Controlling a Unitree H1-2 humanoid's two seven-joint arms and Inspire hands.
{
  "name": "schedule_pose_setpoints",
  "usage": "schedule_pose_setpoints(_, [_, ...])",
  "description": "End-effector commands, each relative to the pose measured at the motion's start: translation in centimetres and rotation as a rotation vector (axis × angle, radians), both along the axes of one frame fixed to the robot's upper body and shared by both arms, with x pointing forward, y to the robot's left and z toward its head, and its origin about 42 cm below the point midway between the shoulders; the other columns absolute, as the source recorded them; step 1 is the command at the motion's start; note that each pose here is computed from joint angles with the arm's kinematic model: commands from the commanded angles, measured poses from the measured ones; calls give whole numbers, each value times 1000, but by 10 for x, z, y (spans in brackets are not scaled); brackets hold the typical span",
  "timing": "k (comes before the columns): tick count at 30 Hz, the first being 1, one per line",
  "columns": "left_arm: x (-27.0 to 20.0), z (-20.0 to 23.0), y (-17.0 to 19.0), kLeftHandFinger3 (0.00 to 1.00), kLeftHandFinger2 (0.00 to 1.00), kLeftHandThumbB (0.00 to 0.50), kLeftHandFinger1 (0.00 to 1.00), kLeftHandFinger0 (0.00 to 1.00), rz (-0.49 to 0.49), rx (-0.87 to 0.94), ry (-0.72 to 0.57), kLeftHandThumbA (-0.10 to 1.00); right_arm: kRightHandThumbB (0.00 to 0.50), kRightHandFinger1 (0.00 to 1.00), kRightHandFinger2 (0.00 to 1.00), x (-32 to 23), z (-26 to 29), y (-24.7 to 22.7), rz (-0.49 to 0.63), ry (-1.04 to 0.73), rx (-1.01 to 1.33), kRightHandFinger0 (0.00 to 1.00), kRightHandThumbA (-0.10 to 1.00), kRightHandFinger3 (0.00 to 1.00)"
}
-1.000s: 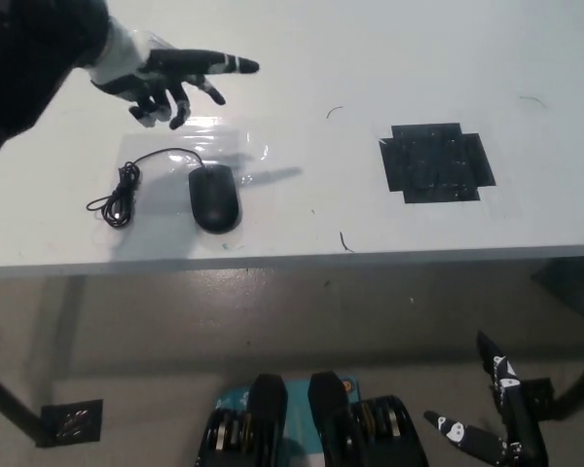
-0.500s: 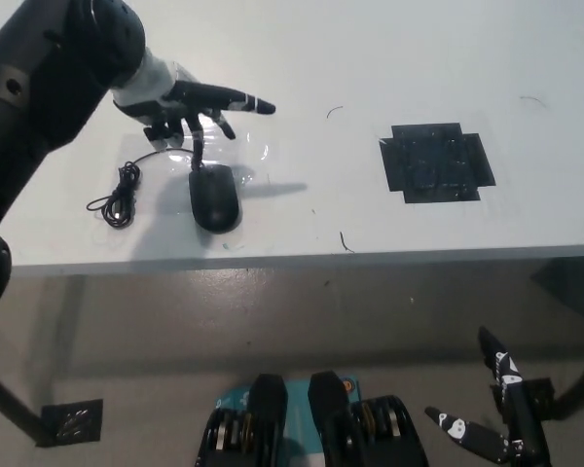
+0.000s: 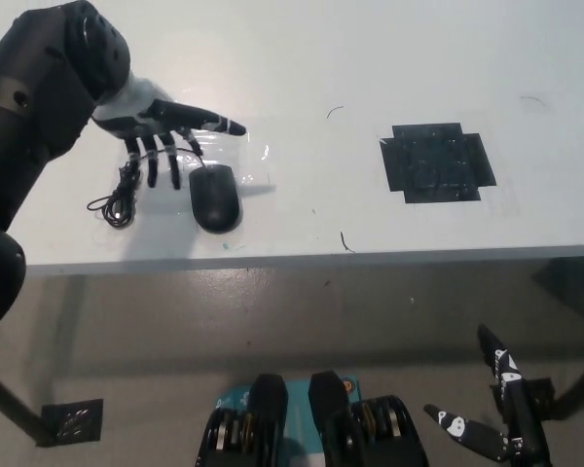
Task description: The robot uses left hand to click on the left button of the black mouse, which is placed on the left area of the table
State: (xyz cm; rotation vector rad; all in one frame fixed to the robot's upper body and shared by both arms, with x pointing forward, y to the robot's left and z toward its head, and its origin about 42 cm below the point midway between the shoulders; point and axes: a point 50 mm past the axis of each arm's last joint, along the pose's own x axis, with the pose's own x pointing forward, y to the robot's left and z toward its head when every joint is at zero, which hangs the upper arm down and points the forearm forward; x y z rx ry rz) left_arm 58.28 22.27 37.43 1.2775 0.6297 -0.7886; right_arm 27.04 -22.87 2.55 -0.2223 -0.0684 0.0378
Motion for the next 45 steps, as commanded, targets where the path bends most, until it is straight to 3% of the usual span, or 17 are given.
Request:
schedule_pose_setpoints(1, [6, 40, 0, 1000, 743, 426, 438, 157, -69, 31, -135, 1000, 394, 1000, 1000, 8, 17, 0, 27, -97, -3, 1000, 1000, 1000])
schedule_pose_setpoints(3, [6, 37, 2, 1000, 952, 416, 586, 231, -52, 34, -123, 1000, 408, 1000, 1000, 9, 16, 0, 30, -95, 1, 1000, 1000, 1000])
schedule_pose_setpoints(4, [6, 37, 2, 1000, 1000, 416, 1000, 866, -52, 38, -118, 1000, 410, 1000, 1000, 9, 17, 0, 31, -96, 2, 1000, 1000, 1000])
schedule_pose_setpoints(6, [6, 35, 1, 1000, 1000, 448, 1000, 1000, -40, 34, -106, 1000, 408, 1000, 1000, 9, 18, 0, 33, -99, 1, 1000, 1000, 1000])
schedule_pose_setpoints(8, [6, 34, 1, 1000, 674, 482, 499, 410, -25, 26, -89, 1000, 397, 1000, 1000, 10, 19, 1, 38, -102, 0, 1000, 1000, 1000])
schedule_pose_setpoints(11, [7, 32, 0, 1000, 528, 498, 166, 202, -13, 17, -91, 1000, 398, 1000, 1000, 11, 18, 1, 40, -102, -5, 1000, 1000, 1000])
schedule_pose_setpoints(13, [7, 29, -1, 1000, 752, 495, 246, 81, -16, 9, -86, 1000, 399, 1000, 1000, 10, 18, 1, 40, -102, -8, 1000, 1000, 1000])
schedule_pose_setpoints(14, [7, 28, -1, 1000, 652, 482, 141, 16, -8, -4, -81, 1000, 393, 1000, 1000, 11, 18, 1, 40, -103, -5, 1000, 1000, 1000])
schedule_pose_setpoints(24, [8, 13, -4, 1000, 810, 496, 409, 73, 58, -18, -67, 1000, 385, 1000, 1000, 10, 18, 3, 61, -98, -8, 1000, 1000, 1000])
schedule_pose_setpoints(27, [6, 9, -3, 1000, 926, 459, 742, 349, -15, 12, -64, 1000, 388, 1000, 1000, 10, 18, 4, 62, -100, -8, 1000, 1000, 1000])
schedule_pose_setpoints(29, [6, 3, -3, 1000, 874, 494, 675, 448, -13, 33, -58, 1000, 392, 1000, 1000, 10, 18, 3, 66, -100, -11, 1000, 1000, 1000])
schedule_pose_setpoints(31, [7, 1, -3, 1000, 1000, 500, 1000, 824, -37, 71, -79, 1000, 388, 1000, 1000, 11, 19, 4, 67, -104, -11, 1000, 1000, 1000])
schedule_pose_setpoints(32, [7, -1, -4, 1000, 995, 500, 987, 816, -25, 69, -70, 1000, 381, 1000, 1000, 11, 20, 4, 67, -106, -8, 1000, 1000, 1000])
schedule_pose_setpoints(34, [7, -5, -3, 1000, 244, 500, 140, 98, 9, 57, -51, 1000, 379, 1000, 1000, 11, 20, 5, 68, -107, -7, 1000, 1000, 1000])
schedule_pose_setpoints(36, [7, -7, -3, 1000, 696, 500, 260, 50, 23, 53, -40, 1000, 378, 1000, 1000, 12, 22, 5, 68, -115, -4, 1000, 1000, 1000])
schedule_pose_setpoints(41, [7, -11, 1, 1000, 839, 500, 448, 190, 33, 59, -36, 1000, 392, 1000, 1000, 14, 24, 3, 69, -117, -4, 1000, 1000, 1000])
schedule_pose_setpoints(45, [5, -16, 0, 1000, 780, 500, 396, 88, 26, 57, -12, 1000, 392, 1000, 1000, 15, 24, 4, 76, -118, -9, 1000, 1000, 1000])
